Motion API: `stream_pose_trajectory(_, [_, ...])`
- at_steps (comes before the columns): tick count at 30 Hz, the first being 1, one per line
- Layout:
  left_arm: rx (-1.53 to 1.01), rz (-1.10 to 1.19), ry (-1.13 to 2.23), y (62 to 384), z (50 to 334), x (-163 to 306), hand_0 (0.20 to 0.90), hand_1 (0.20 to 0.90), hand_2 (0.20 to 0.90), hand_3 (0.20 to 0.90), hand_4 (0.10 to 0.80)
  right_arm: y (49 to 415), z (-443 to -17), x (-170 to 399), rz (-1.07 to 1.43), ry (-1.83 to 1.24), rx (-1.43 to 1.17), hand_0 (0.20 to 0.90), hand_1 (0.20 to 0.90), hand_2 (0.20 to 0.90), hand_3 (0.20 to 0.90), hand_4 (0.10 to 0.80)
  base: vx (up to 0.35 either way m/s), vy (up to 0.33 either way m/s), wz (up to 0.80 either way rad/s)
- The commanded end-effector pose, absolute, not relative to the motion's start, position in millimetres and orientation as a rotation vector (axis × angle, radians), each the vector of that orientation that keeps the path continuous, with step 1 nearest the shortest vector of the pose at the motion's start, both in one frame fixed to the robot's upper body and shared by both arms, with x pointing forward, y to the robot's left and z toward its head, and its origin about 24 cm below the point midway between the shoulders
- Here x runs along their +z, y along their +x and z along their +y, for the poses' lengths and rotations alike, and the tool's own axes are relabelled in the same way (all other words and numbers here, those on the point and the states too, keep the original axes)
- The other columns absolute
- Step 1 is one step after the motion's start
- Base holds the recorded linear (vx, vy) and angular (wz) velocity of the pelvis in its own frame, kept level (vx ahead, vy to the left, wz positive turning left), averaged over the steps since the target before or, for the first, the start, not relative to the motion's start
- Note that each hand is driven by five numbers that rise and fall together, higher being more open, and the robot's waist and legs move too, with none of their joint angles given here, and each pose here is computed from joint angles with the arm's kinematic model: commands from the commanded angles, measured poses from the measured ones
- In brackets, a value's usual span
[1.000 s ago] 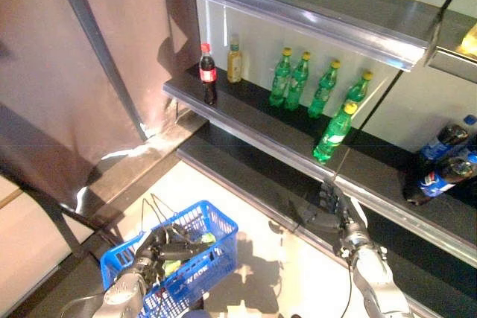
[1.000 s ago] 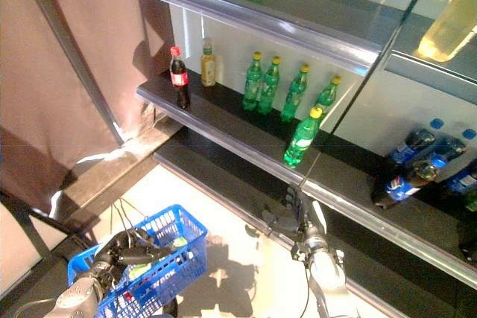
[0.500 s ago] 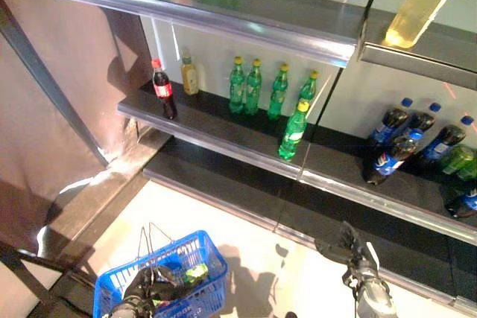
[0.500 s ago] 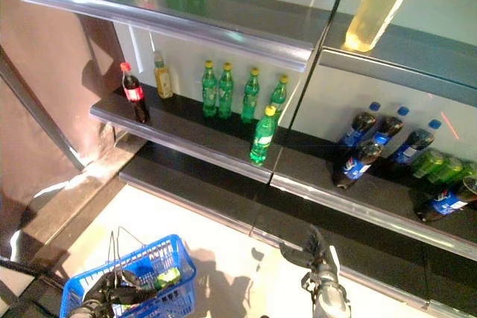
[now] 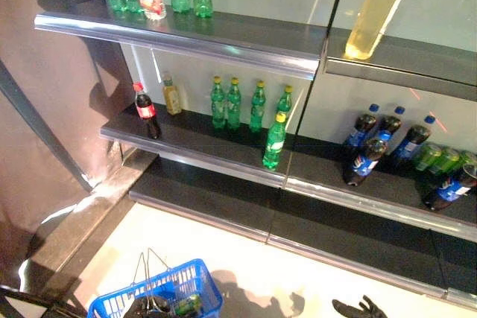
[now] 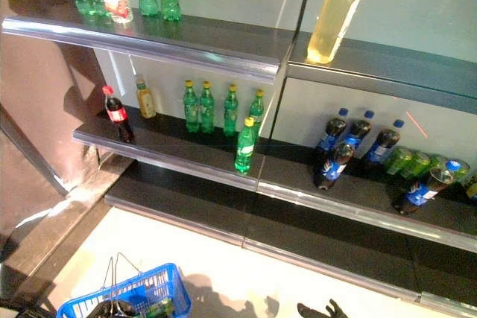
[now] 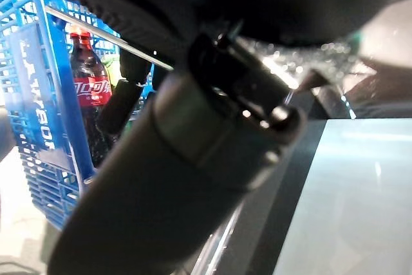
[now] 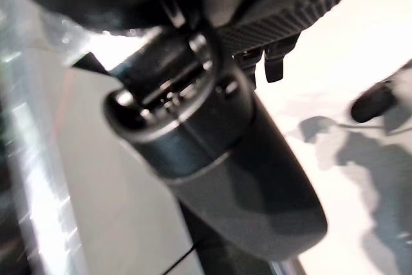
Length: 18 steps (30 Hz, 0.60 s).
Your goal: Pick up the drink and place into the basket.
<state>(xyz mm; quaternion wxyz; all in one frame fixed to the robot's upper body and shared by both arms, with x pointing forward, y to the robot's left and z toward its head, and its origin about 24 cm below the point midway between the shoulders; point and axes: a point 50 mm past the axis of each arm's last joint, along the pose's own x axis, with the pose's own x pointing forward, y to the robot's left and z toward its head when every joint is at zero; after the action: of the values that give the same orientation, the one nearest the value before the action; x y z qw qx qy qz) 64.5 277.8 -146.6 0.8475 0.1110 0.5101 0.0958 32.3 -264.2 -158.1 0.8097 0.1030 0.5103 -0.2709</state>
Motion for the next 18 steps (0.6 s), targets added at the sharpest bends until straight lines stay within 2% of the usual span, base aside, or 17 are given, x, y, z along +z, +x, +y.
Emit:
stream_pose_trajectory(1, [0.223,0.796,0.299,125.2,295.0,-118.7,0.3,0.3,0.3,0.2,0.1,55.3,-287.0,-148.1,1.027,0.184,-0.534,0.9,0.9,0.9,0.9,0.8,-0.011,0.015,-0.21])
stream_pose_trajectory(3, [0.172,0.848,0.302,119.2,289.7,-124.8,0.3,0.3,0.3,0.2,0.1,32.2,-280.8,-156.0,1.198,0.184,-0.5,0.9,0.9,0.9,0.9,0.8,-0.004,0.007,-0.18])
stream_pose_trajectory(5, [0.14,0.859,0.304,119.3,285.1,-126.7,0.3,0.3,0.3,0.2,0.1,25.1,-279.9,-157.4,1.248,0.191,-0.479,0.9,0.9,0.9,0.9,0.8,0.006,-0.005,-0.09])
stream_pose_trajectory(14, [0.05,0.811,0.292,136.0,277.1,-121.6,0.3,0.3,0.3,0.2,0.1,29.4,-282.9,-155.6,1.203,0.218,-0.525,0.9,0.9,0.9,0.9,0.8,0.002,-0.025,-0.13])
stream_pose_trajectory(16, [0.037,0.791,0.291,139.6,274.8,-119.4,0.3,0.3,0.3,0.2,0.1,28.3,-281.4,-155.9,1.198,0.206,-0.521,0.9,0.9,0.9,0.9,0.8,-0.024,-0.142,-0.64])
stream_pose_trajectory(18, [0.102,0.796,0.278,131.5,283.5,-118.2,0.3,0.3,0.3,0.2,0.1,32.6,-277.1,-157.0,1.207,0.17,-0.458,0.9,0.9,0.9,0.9,0.8,-0.045,-0.268,-1.38])
